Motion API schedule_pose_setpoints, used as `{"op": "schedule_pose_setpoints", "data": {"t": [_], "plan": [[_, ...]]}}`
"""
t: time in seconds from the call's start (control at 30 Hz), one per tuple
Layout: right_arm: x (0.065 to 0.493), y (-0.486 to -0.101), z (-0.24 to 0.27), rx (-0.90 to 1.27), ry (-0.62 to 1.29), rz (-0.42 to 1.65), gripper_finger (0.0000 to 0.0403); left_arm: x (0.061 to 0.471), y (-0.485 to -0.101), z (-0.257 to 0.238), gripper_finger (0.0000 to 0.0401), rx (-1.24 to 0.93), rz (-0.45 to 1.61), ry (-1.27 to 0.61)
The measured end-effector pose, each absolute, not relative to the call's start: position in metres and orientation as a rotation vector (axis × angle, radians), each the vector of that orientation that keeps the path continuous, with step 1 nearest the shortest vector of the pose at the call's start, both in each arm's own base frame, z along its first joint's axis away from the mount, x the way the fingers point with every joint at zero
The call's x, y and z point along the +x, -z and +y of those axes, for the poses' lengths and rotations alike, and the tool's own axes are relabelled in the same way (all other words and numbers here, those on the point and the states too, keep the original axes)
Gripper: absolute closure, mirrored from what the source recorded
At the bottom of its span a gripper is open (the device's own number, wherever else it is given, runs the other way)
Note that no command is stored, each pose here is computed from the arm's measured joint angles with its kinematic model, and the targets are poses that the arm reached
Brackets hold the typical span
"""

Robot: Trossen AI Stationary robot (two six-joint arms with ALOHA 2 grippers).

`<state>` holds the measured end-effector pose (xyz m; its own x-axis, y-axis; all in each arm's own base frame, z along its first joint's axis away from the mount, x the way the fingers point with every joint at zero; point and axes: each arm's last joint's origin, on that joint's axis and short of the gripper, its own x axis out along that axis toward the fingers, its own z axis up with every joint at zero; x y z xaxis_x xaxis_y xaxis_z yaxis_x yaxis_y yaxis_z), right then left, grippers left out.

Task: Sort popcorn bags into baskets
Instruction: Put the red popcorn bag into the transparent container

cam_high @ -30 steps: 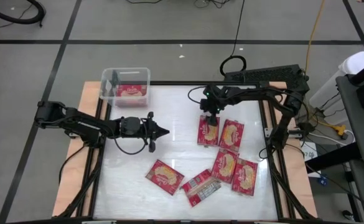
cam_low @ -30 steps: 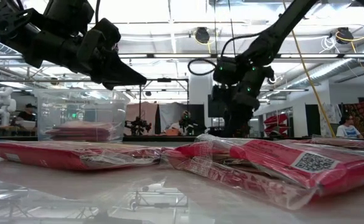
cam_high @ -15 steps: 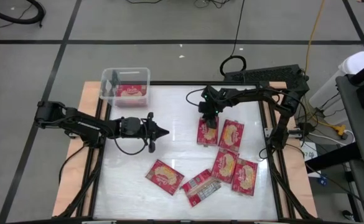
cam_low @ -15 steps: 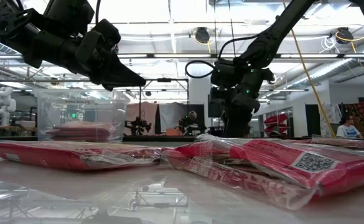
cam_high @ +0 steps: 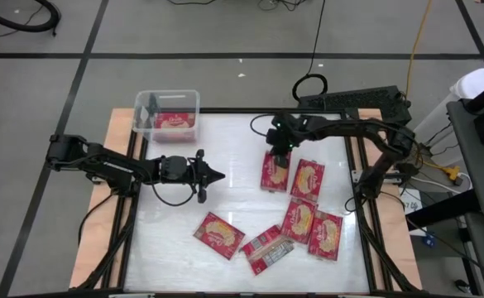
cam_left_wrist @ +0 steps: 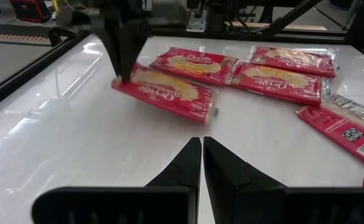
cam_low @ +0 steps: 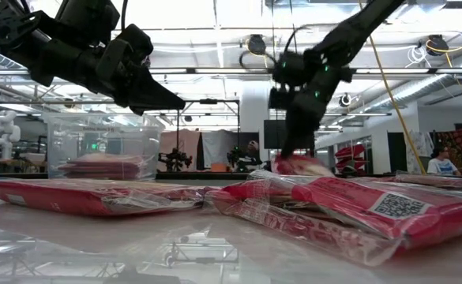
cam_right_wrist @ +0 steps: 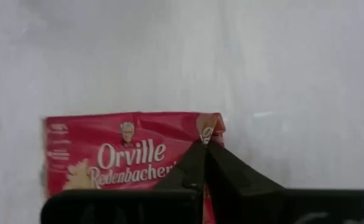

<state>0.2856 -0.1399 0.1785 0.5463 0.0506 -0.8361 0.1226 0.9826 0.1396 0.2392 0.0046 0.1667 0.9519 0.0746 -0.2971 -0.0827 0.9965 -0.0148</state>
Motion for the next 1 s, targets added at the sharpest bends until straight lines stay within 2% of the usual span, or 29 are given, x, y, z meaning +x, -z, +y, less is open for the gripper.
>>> {"op": "schedule_pose_setpoints", "data": {"t": [0.13,0.37,0.6,0.8,1.0], "plan": [[0.284,-0.202,-0.125,0.124,0.197,0.959,0.0402,0.239,-0.167,0.005,0.0377,-0.025,0.293,-0.09],[0.274,-0.218,-0.09,0.046,0.416,0.794,0.0403,0.241,-0.179,0.017,0.0369,-0.067,0.157,-0.267],[0.255,-0.215,-0.053,0.03,0.538,0.627,0.0403,0.249,-0.189,0.023,0.028,-0.107,0.111,-0.264],[0.246,-0.208,-0.022,0.056,0.518,0.394,0.0403,0.277,-0.201,0.02,0.0202,-0.113,0.083,-0.24],[0.237,-0.192,-0.005,0.098,0.552,0.296,0.0403,0.324,-0.187,0.021,0.0164,-0.096,0.238,-0.243]]}}
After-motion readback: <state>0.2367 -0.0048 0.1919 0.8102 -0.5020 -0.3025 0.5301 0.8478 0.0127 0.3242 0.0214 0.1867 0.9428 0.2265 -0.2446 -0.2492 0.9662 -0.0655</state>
